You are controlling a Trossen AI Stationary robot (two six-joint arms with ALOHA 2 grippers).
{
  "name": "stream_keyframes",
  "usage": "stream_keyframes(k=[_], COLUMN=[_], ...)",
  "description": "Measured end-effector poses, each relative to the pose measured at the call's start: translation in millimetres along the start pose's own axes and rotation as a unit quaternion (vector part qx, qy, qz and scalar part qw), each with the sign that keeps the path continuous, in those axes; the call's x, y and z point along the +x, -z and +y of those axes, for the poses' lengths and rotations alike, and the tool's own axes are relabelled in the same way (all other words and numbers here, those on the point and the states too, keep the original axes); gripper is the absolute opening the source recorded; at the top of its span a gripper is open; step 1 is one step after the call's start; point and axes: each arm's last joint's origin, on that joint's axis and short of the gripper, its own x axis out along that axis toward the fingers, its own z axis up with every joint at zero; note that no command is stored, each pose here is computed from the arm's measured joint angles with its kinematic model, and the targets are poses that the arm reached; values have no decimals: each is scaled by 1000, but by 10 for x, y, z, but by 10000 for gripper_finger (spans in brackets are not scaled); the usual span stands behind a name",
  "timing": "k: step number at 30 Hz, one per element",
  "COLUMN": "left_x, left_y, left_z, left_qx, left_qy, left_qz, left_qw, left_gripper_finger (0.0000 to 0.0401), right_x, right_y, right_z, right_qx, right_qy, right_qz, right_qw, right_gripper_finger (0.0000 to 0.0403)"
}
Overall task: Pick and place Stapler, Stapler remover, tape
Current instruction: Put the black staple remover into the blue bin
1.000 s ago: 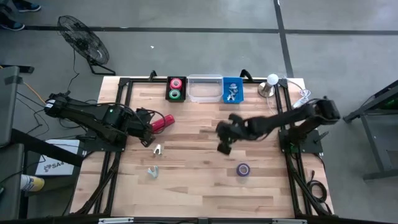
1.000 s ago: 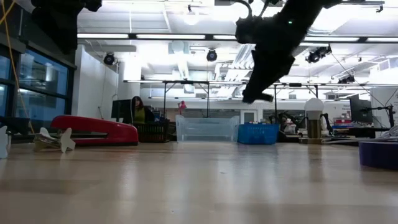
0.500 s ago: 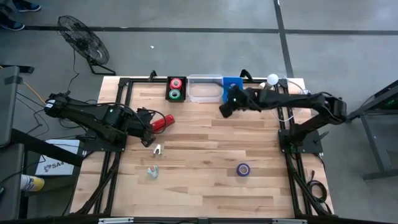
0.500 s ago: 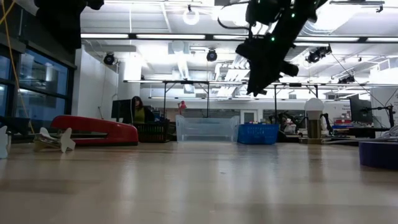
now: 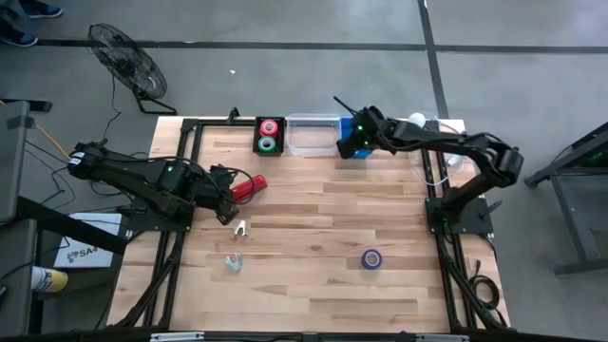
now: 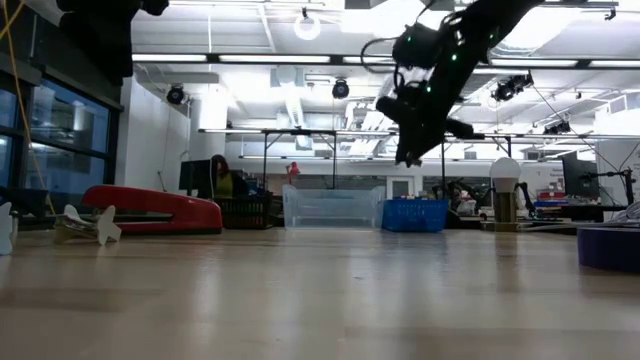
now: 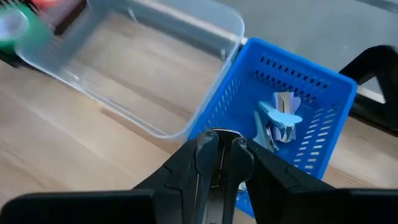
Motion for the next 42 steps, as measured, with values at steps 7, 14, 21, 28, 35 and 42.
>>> stream_keyframes(k=[7,14,21,28,35,42], left_x=[0,0,0,0,0,0], left_y=[0,5,1,0,1,2], left_z=[-1,-3,-15,-19,-18,-17], left_qx=[0,-1,-9,-22,-31,-37], left_qy=[1,5,14,16,16,16], left_qz=[1,8,11,12,13,13], left_qw=[1000,1000,1000,1000,999,999], left_gripper_finger=[217,217,217,217,217,217], right_x=[389,693,728,728,728,728], right_y=[25,78,42,44,47,46], right_z=[-129,-261,-323,-318,-319,-322], right_qx=[-6,11,26,38,38,37], right_qy=[8,10,16,9,10,-1], right_qz=[44,82,73,76,78,83], right_qw=[999,996,997,996,996,996], right_gripper_finger=[99,100,111,126,166,213])
